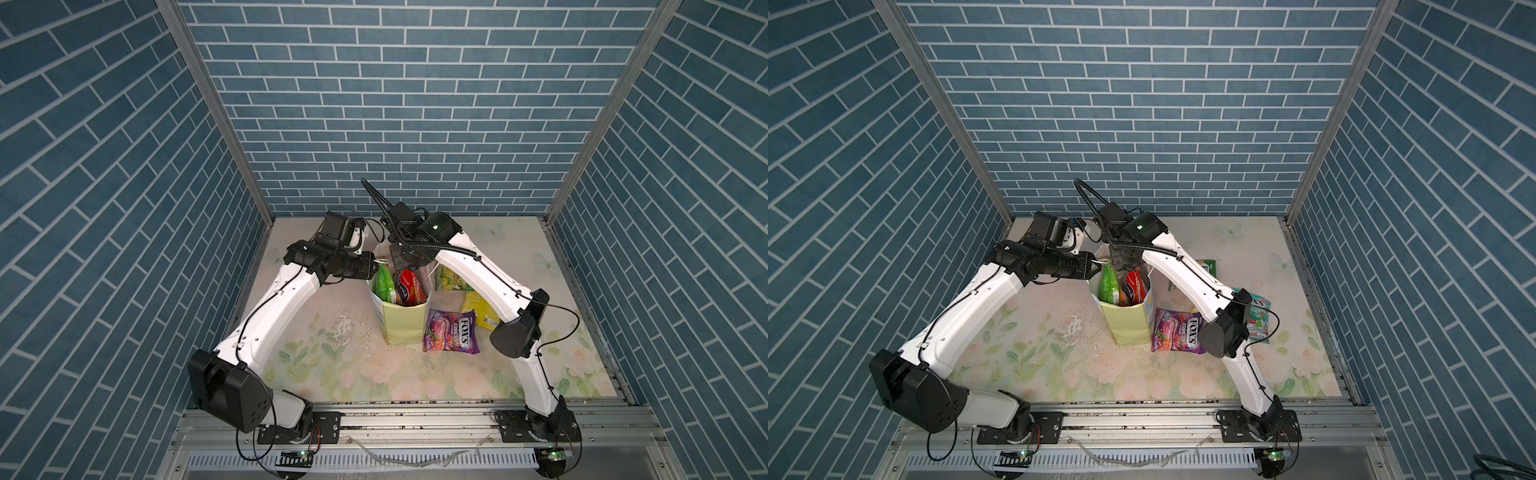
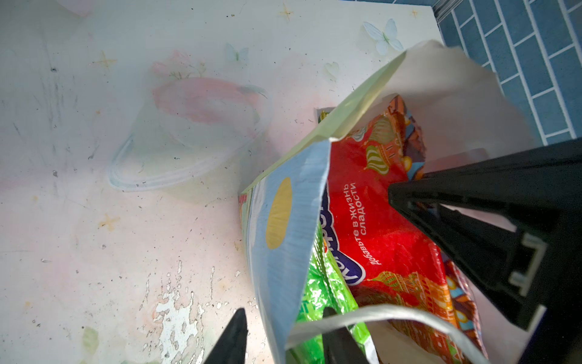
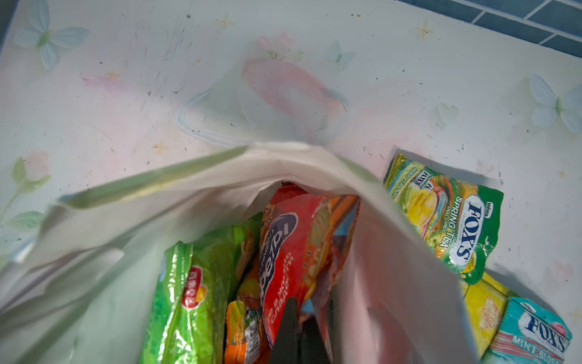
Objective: Take the snacks out of the paper bag
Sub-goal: Pick up the snack from the paper bag.
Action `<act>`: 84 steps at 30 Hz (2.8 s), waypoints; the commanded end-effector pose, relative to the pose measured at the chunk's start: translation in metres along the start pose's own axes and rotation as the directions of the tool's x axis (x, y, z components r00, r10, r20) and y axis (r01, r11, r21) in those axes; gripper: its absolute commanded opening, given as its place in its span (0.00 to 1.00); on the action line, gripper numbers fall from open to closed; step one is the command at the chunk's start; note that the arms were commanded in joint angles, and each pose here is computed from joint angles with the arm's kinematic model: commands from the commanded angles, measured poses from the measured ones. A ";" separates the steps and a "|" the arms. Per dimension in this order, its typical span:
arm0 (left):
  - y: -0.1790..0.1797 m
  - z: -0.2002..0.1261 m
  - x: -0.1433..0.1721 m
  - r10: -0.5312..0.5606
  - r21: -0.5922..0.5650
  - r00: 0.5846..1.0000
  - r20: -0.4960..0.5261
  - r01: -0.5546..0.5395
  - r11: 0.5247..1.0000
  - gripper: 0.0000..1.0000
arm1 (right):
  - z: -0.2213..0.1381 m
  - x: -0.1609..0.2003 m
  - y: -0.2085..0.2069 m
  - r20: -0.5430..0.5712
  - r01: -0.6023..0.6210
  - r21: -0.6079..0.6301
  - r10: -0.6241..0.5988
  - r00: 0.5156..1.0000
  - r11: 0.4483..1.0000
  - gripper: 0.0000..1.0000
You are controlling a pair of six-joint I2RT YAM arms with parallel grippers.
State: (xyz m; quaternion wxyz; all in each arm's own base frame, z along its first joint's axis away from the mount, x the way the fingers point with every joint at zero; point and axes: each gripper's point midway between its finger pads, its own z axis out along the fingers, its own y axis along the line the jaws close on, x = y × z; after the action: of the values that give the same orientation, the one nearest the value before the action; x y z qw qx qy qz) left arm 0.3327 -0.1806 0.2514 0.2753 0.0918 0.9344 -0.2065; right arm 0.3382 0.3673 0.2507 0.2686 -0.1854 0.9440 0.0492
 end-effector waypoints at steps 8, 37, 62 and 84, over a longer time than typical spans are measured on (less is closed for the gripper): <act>0.002 -0.002 -0.004 -0.002 -0.012 1.000 -0.002 0.002 1.000 0.41 | -0.068 -0.045 -0.006 0.217 -0.037 -0.085 0.055 0.975 0.996 0.00; -0.009 -0.014 -0.012 0.007 0.025 0.999 0.043 -0.008 1.000 0.54 | -0.072 -0.054 -0.006 0.241 -0.024 -0.120 0.053 0.969 0.992 0.00; -0.014 -0.003 -0.003 -0.002 0.044 1.000 -0.011 0.002 0.999 0.30 | -0.065 -0.044 0.005 0.192 0.055 -0.170 -0.021 0.981 0.984 0.00; -0.022 0.010 -0.001 0.013 0.055 0.998 -0.057 -0.010 0.998 0.30 | -0.088 -0.049 0.006 0.242 0.124 -0.191 -0.075 0.967 0.974 0.00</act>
State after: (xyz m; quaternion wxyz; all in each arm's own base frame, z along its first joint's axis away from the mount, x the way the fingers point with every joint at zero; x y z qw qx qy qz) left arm 0.3344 -0.2011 0.2532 0.2577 0.1040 0.9332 -0.2277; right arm 0.3353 0.3727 0.2886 0.2901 -0.2512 0.9172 0.1068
